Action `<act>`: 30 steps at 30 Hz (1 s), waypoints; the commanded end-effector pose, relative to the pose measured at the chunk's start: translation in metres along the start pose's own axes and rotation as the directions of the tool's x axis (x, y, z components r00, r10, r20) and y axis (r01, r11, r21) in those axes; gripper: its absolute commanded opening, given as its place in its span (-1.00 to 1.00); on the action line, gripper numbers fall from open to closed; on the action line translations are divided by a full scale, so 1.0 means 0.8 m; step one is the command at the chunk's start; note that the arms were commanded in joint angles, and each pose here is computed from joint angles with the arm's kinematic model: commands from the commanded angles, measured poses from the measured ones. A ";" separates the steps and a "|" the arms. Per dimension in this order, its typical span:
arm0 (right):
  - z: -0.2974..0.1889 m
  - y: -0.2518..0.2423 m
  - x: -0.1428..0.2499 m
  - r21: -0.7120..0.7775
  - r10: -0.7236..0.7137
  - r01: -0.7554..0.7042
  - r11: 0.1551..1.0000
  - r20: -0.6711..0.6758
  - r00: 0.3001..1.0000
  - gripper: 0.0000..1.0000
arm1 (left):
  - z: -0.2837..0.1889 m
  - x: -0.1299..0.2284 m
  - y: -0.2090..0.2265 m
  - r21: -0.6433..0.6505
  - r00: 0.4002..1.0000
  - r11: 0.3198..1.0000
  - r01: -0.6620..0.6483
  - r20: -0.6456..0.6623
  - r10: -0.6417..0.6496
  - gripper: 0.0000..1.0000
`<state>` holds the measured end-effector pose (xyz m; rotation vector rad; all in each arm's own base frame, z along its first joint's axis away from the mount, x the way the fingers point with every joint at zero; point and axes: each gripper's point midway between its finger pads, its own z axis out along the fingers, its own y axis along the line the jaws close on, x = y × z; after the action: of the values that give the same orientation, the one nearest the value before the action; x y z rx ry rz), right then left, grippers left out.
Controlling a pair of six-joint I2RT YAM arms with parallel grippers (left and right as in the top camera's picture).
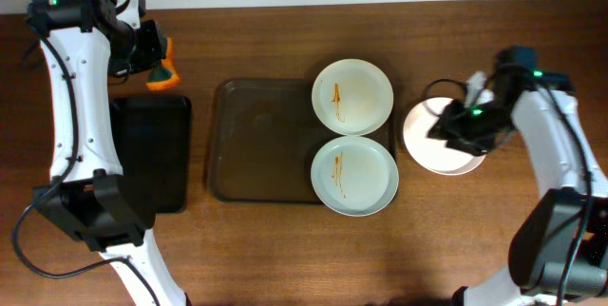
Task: Clean dirty plates on tray and stack at the side
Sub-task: 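Move the right gripper back and grip the front white plate's rim, then scrub the front plate with the sponge in the left gripper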
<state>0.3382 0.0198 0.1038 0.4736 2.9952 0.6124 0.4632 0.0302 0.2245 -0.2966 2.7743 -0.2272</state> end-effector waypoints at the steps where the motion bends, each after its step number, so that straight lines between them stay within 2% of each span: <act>1: 0.038 0.021 0.042 0.067 -0.040 0.045 0.997 -0.080 0.996 -0.08 | -0.003 0.000 0.000 -0.003 1.000 1.000 -0.017 0.002 0.017 -1.00; 4: 0.075 0.011 0.072 0.213 -0.014 0.035 0.976 -0.103 0.995 -0.09 | -0.003 0.001 0.000 -0.004 1.000 1.000 -0.017 -0.002 0.017 -1.00; 7: 0.103 0.018 0.087 0.220 -0.048 0.071 0.973 -0.106 0.993 -0.10 | -0.003 0.001 0.000 -0.004 1.000 1.000 -0.017 -0.002 0.017 -1.00; 8: 0.111 0.019 0.090 0.220 -0.060 0.082 0.972 -0.106 0.993 -0.15 | -0.003 0.001 0.000 -0.004 1.000 1.000 -0.017 -0.002 0.017 -1.00; 11: 0.125 0.013 0.094 0.252 -0.050 0.075 0.965 -0.105 0.993 -0.35 | -0.003 0.001 0.000 -0.004 1.000 1.000 -0.017 -0.002 0.017 -1.00; 12: 0.127 0.011 0.094 0.258 -0.046 0.073 0.964 -0.107 0.993 -0.55 | -0.003 0.001 0.000 -0.004 1.000 1.000 -0.017 -0.002 0.017 -1.00; 15: 0.127 0.012 0.093 0.255 -0.049 0.074 0.964 -0.101 0.994 -0.91 | -0.003 0.001 0.000 -0.004 1.000 1.000 -0.017 -0.002 0.017 -1.00; 19: 0.129 0.023 0.095 0.221 -0.060 0.083 0.972 -0.109 0.992 -0.91 | -0.003 0.000 0.000 -0.003 1.000 1.000 -0.018 0.001 0.018 -1.00; 23: 0.134 0.087 0.114 0.182 -0.182 0.201 0.962 -0.119 0.976 -0.91 | -0.003 0.000 0.000 -0.003 1.000 1.000 -0.018 0.002 0.018 -1.00; 26: 0.130 0.138 0.111 0.149 -0.210 0.216 0.965 -0.058 0.976 -0.92 | -0.003 0.001 0.000 -0.004 1.000 1.000 -0.017 -0.002 0.017 -1.00; 28: 0.138 0.187 0.096 0.071 -0.209 0.205 0.976 0.059 0.976 -0.92 | -0.003 0.001 0.000 -0.004 1.000 1.000 -0.017 -0.002 0.017 -1.00; 30: 0.150 0.208 0.083 0.070 -0.208 0.199 0.977 0.150 0.967 -0.91 | -0.003 0.001 0.000 -0.004 1.000 1.000 -0.017 -0.002 0.017 -1.00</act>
<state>0.3217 0.2138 0.0593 0.1007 2.9399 0.4808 0.4601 0.0298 0.2234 -0.2996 2.7873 -0.2284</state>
